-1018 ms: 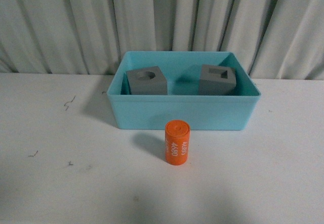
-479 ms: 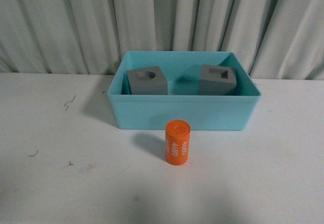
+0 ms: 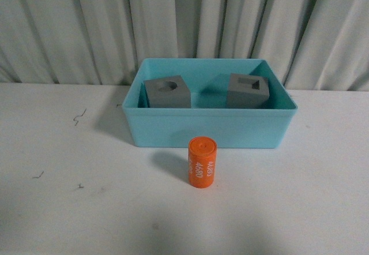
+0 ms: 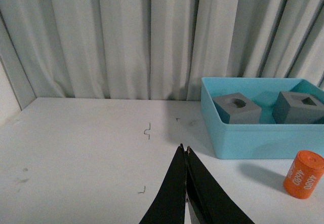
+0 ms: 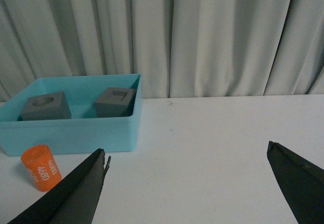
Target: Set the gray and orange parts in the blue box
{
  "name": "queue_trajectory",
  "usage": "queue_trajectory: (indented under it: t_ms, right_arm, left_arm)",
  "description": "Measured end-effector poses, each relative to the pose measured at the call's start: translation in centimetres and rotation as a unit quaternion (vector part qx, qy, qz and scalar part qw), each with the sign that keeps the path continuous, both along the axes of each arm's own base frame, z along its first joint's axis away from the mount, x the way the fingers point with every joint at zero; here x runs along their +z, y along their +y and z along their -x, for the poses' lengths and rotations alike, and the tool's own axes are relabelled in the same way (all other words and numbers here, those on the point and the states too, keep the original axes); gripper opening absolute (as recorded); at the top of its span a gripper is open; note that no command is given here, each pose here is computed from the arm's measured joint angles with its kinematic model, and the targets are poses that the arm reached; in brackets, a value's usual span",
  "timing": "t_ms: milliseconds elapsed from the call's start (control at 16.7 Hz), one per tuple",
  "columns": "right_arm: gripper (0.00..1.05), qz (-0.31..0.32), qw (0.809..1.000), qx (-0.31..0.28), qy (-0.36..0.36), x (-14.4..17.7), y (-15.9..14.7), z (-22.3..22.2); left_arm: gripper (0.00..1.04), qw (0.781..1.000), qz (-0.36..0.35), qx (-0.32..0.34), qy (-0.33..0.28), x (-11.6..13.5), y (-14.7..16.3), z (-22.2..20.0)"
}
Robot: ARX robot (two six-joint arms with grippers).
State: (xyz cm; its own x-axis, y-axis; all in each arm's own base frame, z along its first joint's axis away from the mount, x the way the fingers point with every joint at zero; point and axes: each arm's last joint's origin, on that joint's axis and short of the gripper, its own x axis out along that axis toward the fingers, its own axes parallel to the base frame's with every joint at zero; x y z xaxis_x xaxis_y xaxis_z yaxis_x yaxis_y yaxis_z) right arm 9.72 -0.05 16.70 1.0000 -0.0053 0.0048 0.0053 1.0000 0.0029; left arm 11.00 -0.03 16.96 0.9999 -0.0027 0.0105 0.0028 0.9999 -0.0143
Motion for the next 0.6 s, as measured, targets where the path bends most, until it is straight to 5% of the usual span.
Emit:
queue_trajectory:
  t_ms: [359,599]
  right_arm:
    - [0.98,0.0,1.0,0.0,0.0,0.0,0.0,0.0]
    - [0.98,0.0,1.0,0.0,0.0,0.0,0.0,0.0]
  left_arm:
    - [0.02,1.0,0.0,0.0,0.005,-0.3,0.0,1.3]
    - [0.46,1.0,0.0,0.0,0.005,-0.3,0.0,1.3]
